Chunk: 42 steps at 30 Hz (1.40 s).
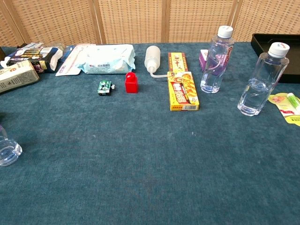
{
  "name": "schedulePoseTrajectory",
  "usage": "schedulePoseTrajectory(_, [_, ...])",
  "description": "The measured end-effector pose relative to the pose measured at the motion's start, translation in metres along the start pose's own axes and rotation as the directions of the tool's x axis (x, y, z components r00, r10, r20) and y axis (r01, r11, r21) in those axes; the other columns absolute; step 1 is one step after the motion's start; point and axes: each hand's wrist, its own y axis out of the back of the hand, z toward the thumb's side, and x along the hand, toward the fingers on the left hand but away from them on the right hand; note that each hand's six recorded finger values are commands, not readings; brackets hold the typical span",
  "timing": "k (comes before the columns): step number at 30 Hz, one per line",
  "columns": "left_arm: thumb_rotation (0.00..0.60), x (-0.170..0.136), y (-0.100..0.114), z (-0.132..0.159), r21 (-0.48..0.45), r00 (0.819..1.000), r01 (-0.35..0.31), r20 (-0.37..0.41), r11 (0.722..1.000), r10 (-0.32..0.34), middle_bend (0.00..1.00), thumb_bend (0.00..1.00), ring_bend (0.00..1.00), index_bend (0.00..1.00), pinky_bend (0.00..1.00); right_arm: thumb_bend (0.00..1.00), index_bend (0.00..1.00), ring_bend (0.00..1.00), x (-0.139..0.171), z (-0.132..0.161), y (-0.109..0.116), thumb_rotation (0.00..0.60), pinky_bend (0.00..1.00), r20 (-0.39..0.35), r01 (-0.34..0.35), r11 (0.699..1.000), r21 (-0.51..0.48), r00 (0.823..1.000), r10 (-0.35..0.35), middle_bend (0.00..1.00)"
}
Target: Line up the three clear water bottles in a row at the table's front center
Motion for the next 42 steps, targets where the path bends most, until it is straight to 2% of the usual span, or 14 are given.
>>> schedulePoseTrajectory(4, [0.6,-0.002,0.001,0.002,-0.003,1.0,-0.001,0.003,1.0,0.001,0.0,0.06,0.0,0.0,0.04,0.0,0.0,0.0,0.0,0.001,-0.004,0.6,0.0,-0.01,-0.018,1.0,-0.011,1.0,0.018,0.01])
schedulePoseTrajectory(8, [0.6,-0.004,0.002,0.007,-0.008,1.0,-0.002,0.023,1.0,0.002,0.0,0.05,0.0,0.0,0.04,0.0,0.0,0.0,-0.003,0.002,-0.007,0.6,0.05,-0.027,-0.043,0.997,-0.065,0.999,0.041,0.04])
schedulePoseTrajectory(16, [0.6,-0.007,0.005,0.014,-0.025,0.998,-0.001,0.064,1.0,0.002,0.0,0.06,0.0,0.0,0.04,0.0,0.0,0.0,-0.03,0.003,-0.033,0.6,0.09,-0.071,-0.169,0.962,-0.215,0.985,0.157,0.05])
schedulePoseTrajectory(21, [0.6,-0.008,0.006,0.012,-0.039,0.998,0.009,0.06,0.999,-0.007,0.0,0.06,0.0,0.0,0.04,0.0,0.0,0.0,-0.065,0.007,-0.052,0.6,0.09,-0.085,-0.234,0.916,-0.327,0.972,0.218,0.06])
schedulePoseTrajectory(27, [0.6,-0.008,0.005,0.01,-0.042,0.999,0.021,0.05,0.999,-0.019,0.0,0.06,0.0,0.0,0.04,0.0,0.0,0.01,-0.096,0.022,-0.063,0.6,0.08,-0.115,-0.271,0.857,-0.438,0.963,0.245,0.06])
schedulePoseTrajectory(34, [0.6,-0.008,0.004,0.009,-0.042,0.999,0.025,0.043,0.999,-0.023,0.0,0.05,0.0,0.0,0.04,0.0,0.02,0.04,-0.114,0.031,-0.064,0.6,0.09,-0.134,-0.292,0.782,-0.55,0.956,0.263,0.09])
schedulePoseTrajectory(42, [0.6,-0.008,0.003,0.011,-0.042,0.999,0.029,0.042,0.999,-0.027,0.0,0.05,0.0,0.0,0.04,0.0,0.1,0.1,-0.137,0.057,-0.078,0.6,0.12,-0.201,-0.341,0.713,-0.612,0.94,0.277,0.16])
